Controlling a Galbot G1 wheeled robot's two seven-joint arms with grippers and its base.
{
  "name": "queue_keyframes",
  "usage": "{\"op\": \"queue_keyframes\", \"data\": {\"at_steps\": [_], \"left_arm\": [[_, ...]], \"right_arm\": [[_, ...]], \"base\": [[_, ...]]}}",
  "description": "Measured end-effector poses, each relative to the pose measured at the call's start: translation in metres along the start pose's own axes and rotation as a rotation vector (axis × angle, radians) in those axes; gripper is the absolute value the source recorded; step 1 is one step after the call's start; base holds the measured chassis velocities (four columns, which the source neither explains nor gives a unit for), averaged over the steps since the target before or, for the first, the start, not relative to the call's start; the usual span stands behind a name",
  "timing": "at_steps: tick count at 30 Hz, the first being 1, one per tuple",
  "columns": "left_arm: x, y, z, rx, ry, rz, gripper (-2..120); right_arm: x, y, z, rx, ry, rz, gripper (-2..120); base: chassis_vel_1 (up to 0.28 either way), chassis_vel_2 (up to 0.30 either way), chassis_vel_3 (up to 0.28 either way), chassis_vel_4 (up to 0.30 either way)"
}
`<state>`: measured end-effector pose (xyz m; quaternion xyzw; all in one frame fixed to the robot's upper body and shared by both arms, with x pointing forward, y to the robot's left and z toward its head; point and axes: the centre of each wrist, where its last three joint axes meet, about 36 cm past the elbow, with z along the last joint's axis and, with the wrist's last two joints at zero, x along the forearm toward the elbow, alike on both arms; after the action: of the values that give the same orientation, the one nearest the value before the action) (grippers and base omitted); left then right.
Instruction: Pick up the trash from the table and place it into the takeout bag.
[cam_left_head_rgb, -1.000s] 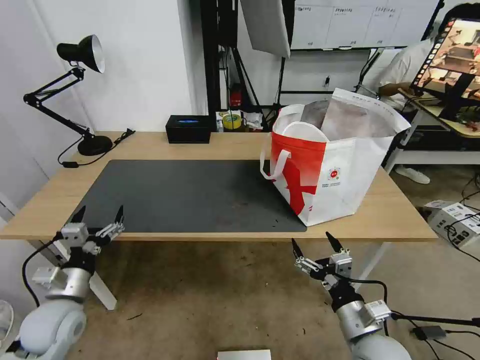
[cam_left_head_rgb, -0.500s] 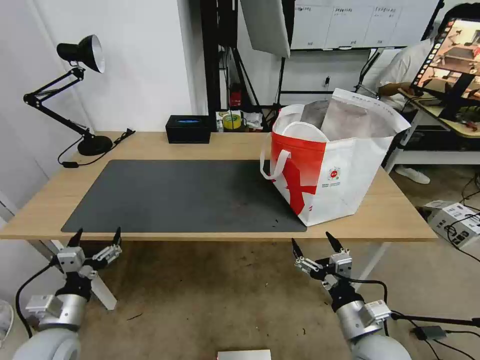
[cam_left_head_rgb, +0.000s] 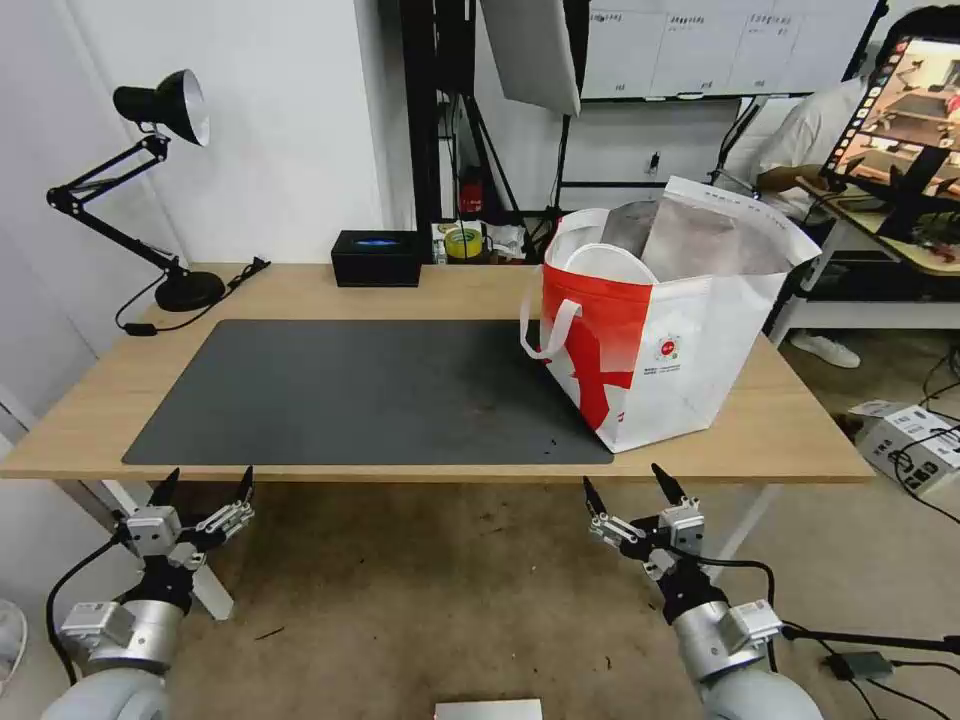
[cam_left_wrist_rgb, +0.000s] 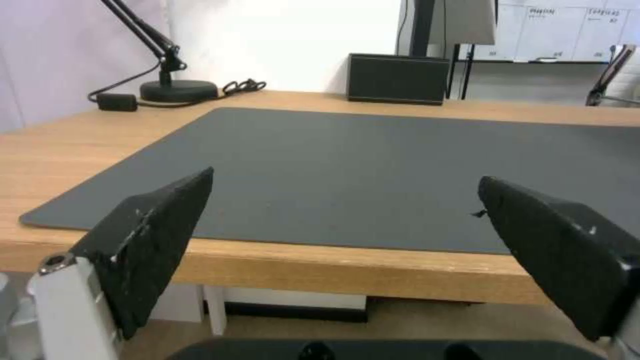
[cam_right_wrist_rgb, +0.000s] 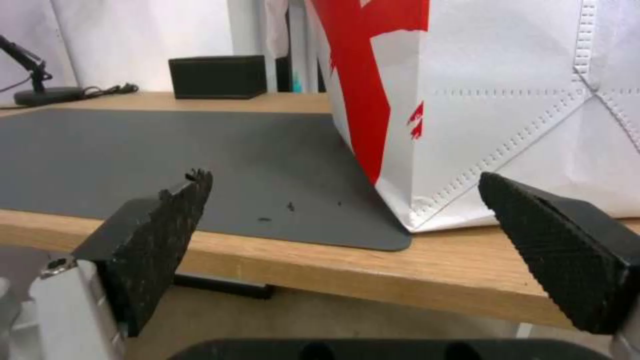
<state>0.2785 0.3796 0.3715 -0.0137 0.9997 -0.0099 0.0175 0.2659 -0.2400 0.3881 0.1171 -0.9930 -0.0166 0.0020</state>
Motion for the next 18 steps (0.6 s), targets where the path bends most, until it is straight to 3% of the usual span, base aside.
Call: {"op": "queue_keyframes", "data": {"at_steps": [18], "left_arm": [[-0.0006,0.0001,0.0,0.0,0.0,0.0,100]], "right_arm": [[0.0,0.0,0.0,0.0,0.0,0.0,100]], "base": [[0.0,0.0,0.0,0.0]]}}
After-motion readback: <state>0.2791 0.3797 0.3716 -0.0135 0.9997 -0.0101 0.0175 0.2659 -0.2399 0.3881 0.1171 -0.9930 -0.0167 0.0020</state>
